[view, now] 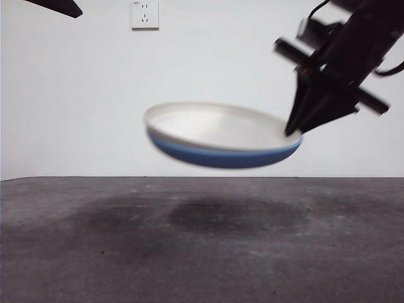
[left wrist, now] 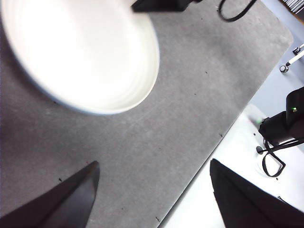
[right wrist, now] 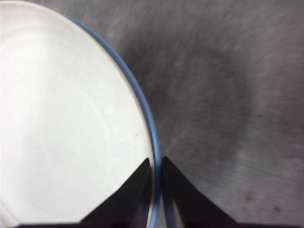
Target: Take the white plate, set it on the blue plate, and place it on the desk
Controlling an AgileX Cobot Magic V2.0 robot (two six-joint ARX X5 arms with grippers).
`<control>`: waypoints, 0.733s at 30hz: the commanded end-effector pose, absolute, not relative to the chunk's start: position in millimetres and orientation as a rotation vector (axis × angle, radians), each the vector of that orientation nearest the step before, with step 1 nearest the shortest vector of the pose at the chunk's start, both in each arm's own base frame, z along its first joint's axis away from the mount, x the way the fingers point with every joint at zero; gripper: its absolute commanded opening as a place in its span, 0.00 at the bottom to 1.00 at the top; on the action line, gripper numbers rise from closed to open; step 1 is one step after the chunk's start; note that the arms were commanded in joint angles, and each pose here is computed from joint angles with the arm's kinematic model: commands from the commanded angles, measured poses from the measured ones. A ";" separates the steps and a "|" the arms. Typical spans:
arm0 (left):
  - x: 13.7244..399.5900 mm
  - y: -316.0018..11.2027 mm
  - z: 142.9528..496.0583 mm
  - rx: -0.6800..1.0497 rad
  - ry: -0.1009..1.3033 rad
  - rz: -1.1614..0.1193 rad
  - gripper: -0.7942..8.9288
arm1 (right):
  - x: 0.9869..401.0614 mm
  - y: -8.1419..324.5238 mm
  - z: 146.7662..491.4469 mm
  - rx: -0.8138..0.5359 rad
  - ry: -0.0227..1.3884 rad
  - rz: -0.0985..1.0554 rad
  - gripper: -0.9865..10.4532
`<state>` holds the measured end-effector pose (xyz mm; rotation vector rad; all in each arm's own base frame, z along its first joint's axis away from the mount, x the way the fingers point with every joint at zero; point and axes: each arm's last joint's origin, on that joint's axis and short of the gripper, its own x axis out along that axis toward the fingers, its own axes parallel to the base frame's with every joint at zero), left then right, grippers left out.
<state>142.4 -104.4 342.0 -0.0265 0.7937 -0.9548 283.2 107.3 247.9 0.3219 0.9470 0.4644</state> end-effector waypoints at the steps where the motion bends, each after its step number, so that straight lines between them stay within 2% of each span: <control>1: 143.4 -106.2 344.1 -0.022 0.782 -0.966 0.47 | 293.7 121.9 239.1 0.353 0.955 0.455 0.10; 13: 143.4 -106.2 344.0 -0.022 0.782 -0.966 0.47 | 315.8 141.4 181.3 0.348 1.074 0.406 0.10; 22: 143.4 -106.2 344.0 -0.023 0.783 -0.965 0.47 | 319.6 142.8 170.9 0.348 1.090 0.400 0.10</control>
